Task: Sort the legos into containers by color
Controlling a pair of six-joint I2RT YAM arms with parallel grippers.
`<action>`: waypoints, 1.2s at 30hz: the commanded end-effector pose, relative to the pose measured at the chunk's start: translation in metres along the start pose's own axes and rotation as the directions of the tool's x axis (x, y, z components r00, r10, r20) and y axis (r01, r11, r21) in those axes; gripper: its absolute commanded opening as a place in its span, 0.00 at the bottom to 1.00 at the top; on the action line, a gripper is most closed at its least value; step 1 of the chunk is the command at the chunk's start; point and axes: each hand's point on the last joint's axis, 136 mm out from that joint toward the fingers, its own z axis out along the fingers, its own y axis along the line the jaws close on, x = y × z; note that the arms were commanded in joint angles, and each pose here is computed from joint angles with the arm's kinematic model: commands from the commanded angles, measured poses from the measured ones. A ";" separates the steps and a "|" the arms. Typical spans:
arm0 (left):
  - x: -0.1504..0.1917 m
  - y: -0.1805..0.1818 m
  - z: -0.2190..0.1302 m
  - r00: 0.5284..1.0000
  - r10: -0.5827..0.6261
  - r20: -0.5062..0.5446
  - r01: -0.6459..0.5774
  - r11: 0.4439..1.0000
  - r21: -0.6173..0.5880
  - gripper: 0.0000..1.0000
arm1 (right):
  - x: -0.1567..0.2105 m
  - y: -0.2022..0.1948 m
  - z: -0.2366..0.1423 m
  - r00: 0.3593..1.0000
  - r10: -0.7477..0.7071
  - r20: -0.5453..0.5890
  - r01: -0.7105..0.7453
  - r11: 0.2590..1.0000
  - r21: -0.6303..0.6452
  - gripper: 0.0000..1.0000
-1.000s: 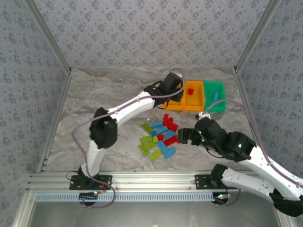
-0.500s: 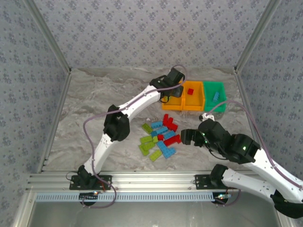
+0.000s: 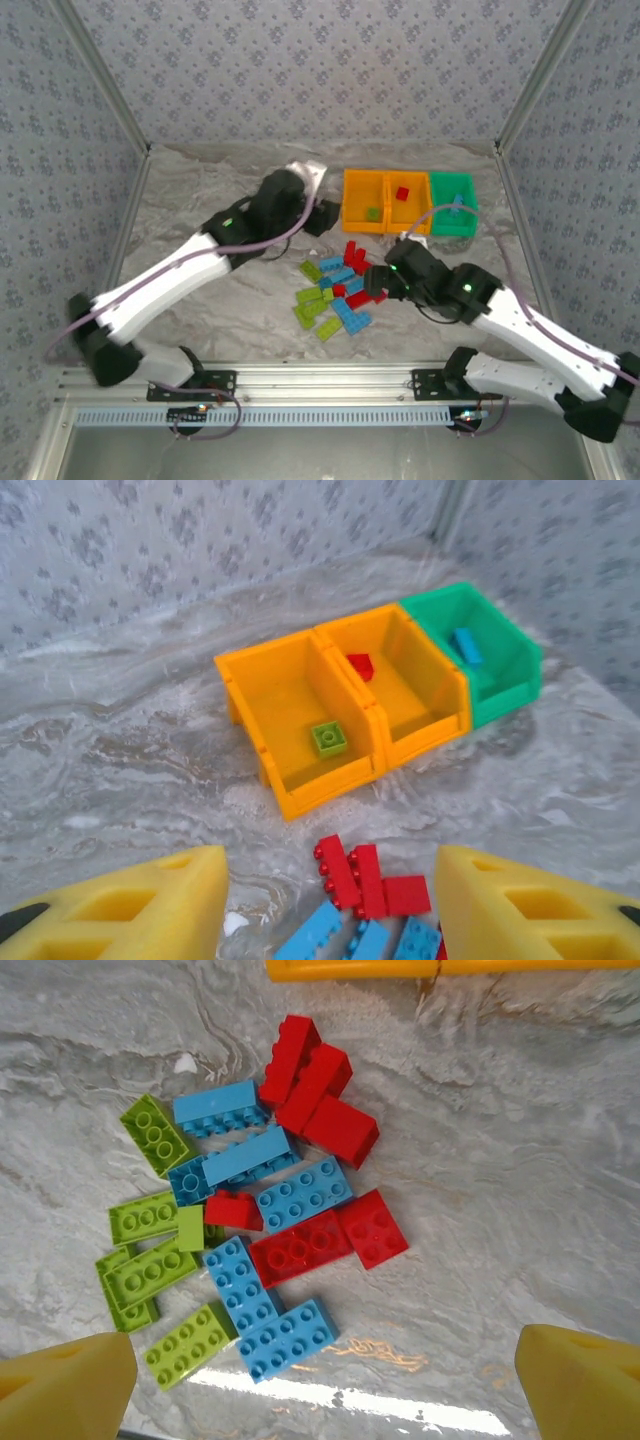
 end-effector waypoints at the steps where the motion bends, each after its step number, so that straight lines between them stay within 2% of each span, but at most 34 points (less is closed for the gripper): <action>1: 0.030 0.005 -0.034 0.991 0.136 0.005 -0.136 0.989 0.059 0.62 | -0.014 0.020 0.026 0.999 0.025 -0.022 -0.026 0.999 -0.040 1.00; 5: 0.069 0.013 -0.086 0.964 0.265 -0.014 -0.262 0.957 0.125 0.69 | -0.030 0.029 0.070 0.996 0.039 -0.083 -0.041 0.999 -0.023 0.98; 8: 0.105 0.018 -0.111 0.914 0.402 -0.052 -0.387 0.904 0.185 0.78 | -0.044 0.027 0.100 0.994 0.034 -0.107 -0.028 0.998 0.049 0.94; 13: 0.152 0.029 -0.124 0.829 0.552 -0.094 -0.519 0.820 0.239 0.99 | -0.065 0.025 0.149 0.988 0.048 -0.143 -0.028 0.990 0.137 0.76; 16: 0.163 0.027 -0.124 0.812 0.579 -0.082 -0.541 0.797 0.268 0.99 | -0.071 0.019 0.174 0.985 0.031 -0.169 0.003 0.980 0.197 0.68; 21: 0.176 0.016 -0.119 0.789 0.610 -0.075 -0.553 0.758 0.345 0.99 | -0.069 0.021 0.204 0.977 0.028 -0.209 0.021 0.973 0.228 0.67; 24: 0.181 0.012 -0.116 0.784 0.616 -0.076 -0.551 0.748 0.370 0.99 | -0.062 0.019 0.219 0.970 0.034 -0.241 0.024 0.972 0.235 0.61; 30: 0.181 0.007 -0.112 0.792 0.609 -0.050 -0.548 0.744 0.383 0.99 | -0.053 0.015 0.233 0.962 0.036 -0.269 0.035 0.966 0.254 0.45; 35: 0.180 0.008 -0.111 0.795 0.605 -0.044 -0.548 0.747 0.376 0.99 | -0.049 0.014 0.238 0.957 0.041 -0.289 0.036 0.966 0.256 0.41; 36: 0.180 0.008 -0.111 0.796 0.603 -0.045 -0.546 0.749 0.376 0.99 | -0.049 0.014 0.239 0.956 0.042 -0.289 0.034 0.967 0.252 0.36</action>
